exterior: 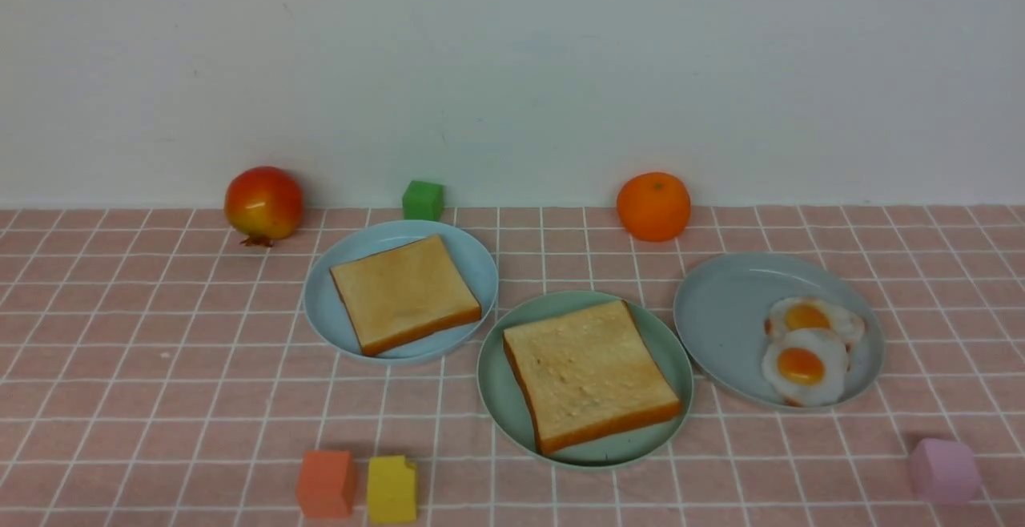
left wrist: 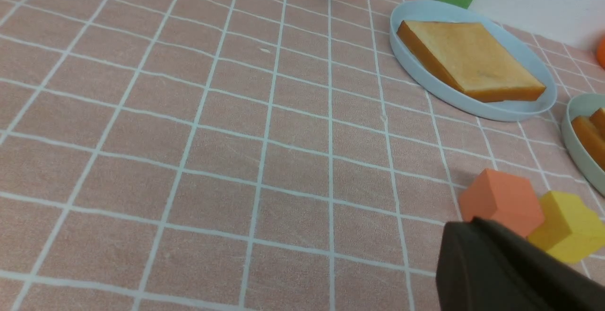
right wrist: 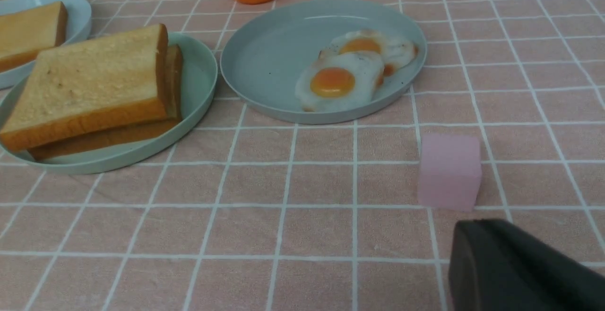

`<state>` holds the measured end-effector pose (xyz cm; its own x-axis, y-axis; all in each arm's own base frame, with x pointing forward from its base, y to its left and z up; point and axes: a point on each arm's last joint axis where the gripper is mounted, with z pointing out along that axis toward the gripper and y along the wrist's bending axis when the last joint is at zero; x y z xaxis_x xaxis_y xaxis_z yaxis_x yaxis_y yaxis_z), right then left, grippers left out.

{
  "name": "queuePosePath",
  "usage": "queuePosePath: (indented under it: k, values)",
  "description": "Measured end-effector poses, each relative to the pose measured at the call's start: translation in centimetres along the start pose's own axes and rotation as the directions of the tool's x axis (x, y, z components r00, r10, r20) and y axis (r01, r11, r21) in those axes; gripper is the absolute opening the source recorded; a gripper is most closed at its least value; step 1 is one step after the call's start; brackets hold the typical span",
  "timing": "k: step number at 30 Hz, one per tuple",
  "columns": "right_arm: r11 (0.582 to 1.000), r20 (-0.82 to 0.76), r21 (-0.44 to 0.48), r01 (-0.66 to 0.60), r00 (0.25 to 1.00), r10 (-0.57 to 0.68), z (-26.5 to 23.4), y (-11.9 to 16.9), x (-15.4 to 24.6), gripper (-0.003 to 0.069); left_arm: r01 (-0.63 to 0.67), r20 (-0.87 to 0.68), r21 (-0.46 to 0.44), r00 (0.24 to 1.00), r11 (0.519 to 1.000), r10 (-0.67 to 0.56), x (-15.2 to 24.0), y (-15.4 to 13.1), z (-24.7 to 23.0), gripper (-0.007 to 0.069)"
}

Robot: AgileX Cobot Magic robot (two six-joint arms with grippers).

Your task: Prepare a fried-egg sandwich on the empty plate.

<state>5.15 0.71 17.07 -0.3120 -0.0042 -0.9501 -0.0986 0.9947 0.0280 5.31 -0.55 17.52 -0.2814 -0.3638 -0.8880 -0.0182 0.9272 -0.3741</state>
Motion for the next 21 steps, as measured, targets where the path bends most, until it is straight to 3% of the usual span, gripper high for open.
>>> queuePosePath:
  k: [21]
  values:
    - [1.0, 0.0, 0.0, -0.001, 1.0, 0.001, 0.0, 0.0, 0.0, 0.0043, 0.002, -0.001, 0.0, 1.0, 1.0, -0.002, 0.01, 0.0, 0.0, 0.0013]
